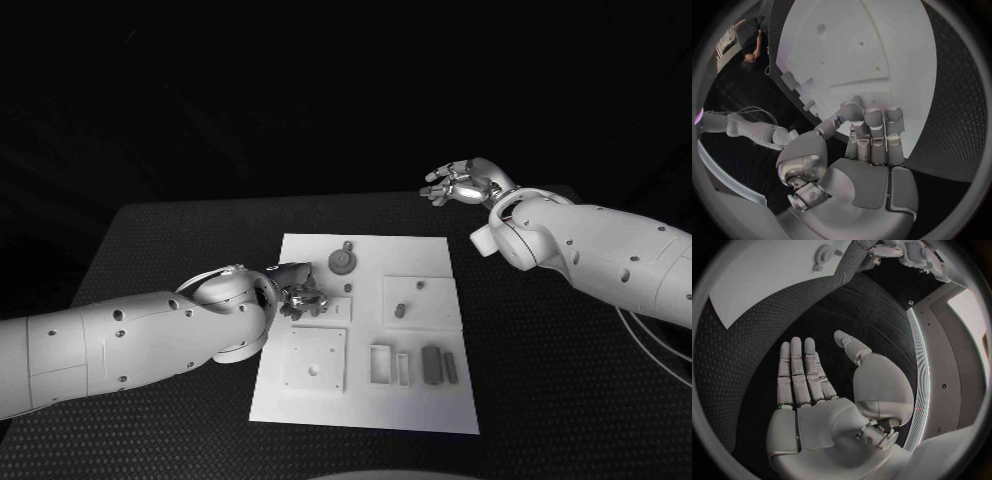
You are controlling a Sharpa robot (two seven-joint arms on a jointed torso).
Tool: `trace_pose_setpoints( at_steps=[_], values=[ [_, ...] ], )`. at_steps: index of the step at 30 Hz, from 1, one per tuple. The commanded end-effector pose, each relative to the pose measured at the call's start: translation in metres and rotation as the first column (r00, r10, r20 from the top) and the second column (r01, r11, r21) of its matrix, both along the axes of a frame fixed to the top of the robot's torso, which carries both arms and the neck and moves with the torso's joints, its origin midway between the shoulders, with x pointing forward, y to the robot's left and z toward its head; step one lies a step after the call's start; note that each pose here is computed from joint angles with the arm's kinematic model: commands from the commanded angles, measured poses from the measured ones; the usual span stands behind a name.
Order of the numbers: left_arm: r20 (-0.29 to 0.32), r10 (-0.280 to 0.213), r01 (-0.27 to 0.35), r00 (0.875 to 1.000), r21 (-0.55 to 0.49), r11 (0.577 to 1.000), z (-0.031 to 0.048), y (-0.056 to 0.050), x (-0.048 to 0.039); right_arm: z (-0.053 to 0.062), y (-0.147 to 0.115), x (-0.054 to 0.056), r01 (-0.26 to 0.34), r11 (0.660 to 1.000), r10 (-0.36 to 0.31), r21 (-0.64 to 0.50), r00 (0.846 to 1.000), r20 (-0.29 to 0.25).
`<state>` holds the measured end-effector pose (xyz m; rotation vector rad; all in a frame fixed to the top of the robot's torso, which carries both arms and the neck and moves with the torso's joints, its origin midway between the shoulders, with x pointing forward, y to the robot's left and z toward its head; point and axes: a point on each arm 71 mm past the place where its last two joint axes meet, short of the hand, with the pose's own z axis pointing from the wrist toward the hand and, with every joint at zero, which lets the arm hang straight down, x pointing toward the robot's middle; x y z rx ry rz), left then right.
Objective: Assemble the parts on the task board
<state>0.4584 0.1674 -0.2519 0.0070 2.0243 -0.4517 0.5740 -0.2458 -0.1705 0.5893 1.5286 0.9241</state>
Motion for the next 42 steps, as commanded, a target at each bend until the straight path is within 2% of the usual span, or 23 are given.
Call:
trace_pose_setpoints(
  at_steps=[1, 23, 42],
  values=[
    [-0.012, -0.021, 0.021, 1.000, 0.011, 1.000, -0.0009, -0.0022, -0.0018, 0.0002, 0.0016, -0.0003, -0.016, 1.000, 0.016, 0.003, 1.000, 0.000],
    [-0.031, -0.020, 0.021, 0.999, 0.030, 0.999, -0.0031, -0.0003, -0.0010, 0.0002, 0.0023, -0.0004, -0.018, 1.000, 0.018, 0.005, 1.000, -0.001],
    [0.019, -0.014, 0.015, 1.000, -0.011, 1.000, 0.0010, -0.0023, -0.0013, 0.0003, 0.0022, -0.0002, -0.017, 1.000, 0.017, 0.005, 1.000, 0.001]
  ],
)
